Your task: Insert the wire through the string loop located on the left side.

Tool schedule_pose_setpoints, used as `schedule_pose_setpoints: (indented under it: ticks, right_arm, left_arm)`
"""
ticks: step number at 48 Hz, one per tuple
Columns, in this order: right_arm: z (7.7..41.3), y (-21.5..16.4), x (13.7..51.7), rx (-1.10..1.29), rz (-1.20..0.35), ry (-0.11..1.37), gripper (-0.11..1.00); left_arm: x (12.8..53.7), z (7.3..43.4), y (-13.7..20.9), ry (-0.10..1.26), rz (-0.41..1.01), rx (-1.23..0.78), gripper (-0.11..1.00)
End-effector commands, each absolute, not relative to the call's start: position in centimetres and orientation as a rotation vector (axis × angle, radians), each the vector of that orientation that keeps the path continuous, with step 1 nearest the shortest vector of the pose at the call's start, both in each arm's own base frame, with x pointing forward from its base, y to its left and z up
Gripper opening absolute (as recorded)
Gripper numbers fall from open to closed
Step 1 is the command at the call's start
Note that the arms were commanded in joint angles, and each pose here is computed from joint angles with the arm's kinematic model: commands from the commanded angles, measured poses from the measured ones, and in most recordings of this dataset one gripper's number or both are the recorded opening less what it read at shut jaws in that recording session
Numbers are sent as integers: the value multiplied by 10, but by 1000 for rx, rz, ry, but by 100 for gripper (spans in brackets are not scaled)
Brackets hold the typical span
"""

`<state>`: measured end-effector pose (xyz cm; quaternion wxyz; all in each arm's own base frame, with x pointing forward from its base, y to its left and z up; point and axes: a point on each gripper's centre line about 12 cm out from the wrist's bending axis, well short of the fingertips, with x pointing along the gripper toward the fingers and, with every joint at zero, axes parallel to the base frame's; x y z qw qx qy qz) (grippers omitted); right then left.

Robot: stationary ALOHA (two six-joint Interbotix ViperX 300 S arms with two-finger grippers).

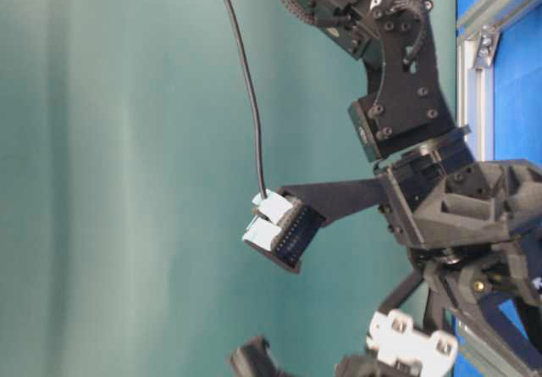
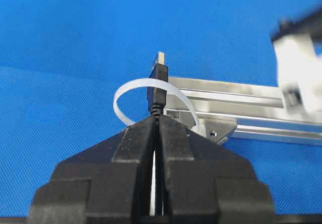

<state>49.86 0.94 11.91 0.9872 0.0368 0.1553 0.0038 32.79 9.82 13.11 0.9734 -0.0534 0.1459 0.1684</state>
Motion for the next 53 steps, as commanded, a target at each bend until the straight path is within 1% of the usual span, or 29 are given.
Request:
schedule_pose_setpoints:
  ticks: [1, 19, 28, 41, 46, 53]
  right_arm:
    - [137, 7, 504, 76, 4, 266, -1]
    - [136, 7, 504, 76, 4, 267, -1]
    - [136, 7, 504, 76, 4, 267, -1]
    - [136, 7, 503, 76, 4, 269, -1]
    - [135, 7, 503, 76, 4, 270, -1]
    - [136, 7, 503, 76, 4, 269, -1]
  left_arm:
    - [318, 144, 95, 247, 337, -101, 0]
    - [253, 139, 77, 284, 340, -113, 0]
    - [232, 142, 71, 273, 339, -122, 0]
    - [226, 146, 63, 265, 313, -119, 0]
    - [229, 146, 51, 268, 261, -111, 0]
    - [233, 145, 20, 276, 128, -93, 0]
